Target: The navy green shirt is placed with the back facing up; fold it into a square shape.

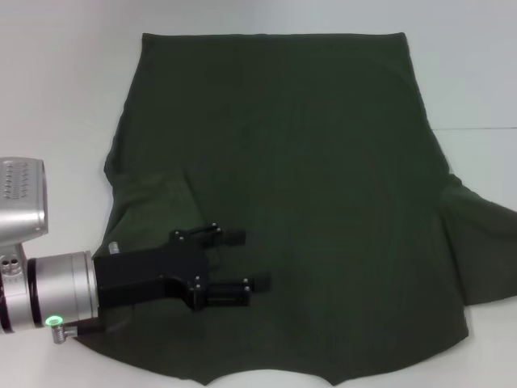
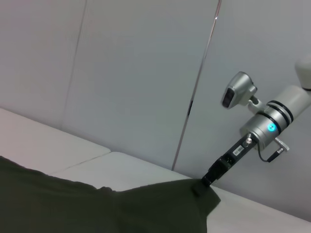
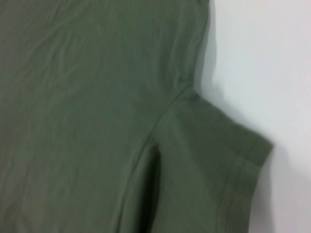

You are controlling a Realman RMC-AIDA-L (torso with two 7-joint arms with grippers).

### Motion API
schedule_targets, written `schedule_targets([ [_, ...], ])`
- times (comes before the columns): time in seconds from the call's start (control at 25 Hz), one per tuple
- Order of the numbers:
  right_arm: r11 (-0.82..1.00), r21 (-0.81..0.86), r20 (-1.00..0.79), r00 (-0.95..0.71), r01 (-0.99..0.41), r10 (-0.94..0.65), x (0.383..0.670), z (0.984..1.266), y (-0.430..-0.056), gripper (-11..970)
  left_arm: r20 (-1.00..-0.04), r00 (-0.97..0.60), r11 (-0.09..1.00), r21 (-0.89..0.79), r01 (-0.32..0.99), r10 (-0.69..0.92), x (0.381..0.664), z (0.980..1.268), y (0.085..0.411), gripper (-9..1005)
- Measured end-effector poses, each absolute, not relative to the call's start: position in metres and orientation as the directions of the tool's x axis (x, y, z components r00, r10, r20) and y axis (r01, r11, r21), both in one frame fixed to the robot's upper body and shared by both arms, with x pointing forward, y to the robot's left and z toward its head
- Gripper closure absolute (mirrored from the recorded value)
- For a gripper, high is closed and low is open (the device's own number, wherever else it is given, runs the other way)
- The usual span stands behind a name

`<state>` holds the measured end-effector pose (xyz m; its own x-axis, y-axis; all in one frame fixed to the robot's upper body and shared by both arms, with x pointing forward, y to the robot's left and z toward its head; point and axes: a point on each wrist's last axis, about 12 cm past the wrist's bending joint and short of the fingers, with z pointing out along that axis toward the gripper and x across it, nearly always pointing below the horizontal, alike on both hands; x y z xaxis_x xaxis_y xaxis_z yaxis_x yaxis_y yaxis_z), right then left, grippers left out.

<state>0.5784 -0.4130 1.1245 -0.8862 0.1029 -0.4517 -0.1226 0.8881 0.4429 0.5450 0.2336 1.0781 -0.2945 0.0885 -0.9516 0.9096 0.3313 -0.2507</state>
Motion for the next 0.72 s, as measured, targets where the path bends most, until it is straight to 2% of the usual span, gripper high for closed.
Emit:
schedule_targets([
  [0.4,0.926,0.327,-0.557,-0.83,-0.188,0.028,0.596,1.154,-0.42,920,-0.946,-0.313,0.339,-0.271,0.901,0.078,0.547,1.08,0.235,77],
  [0.72,0.898,0.292,-0.625,-0.777,-0.328,-0.08,0.626,1.182,-0.384,910,-0.947,-0.315,0.339,-0.276,0.899,0.065,0.547,1.082,0.237,76],
])
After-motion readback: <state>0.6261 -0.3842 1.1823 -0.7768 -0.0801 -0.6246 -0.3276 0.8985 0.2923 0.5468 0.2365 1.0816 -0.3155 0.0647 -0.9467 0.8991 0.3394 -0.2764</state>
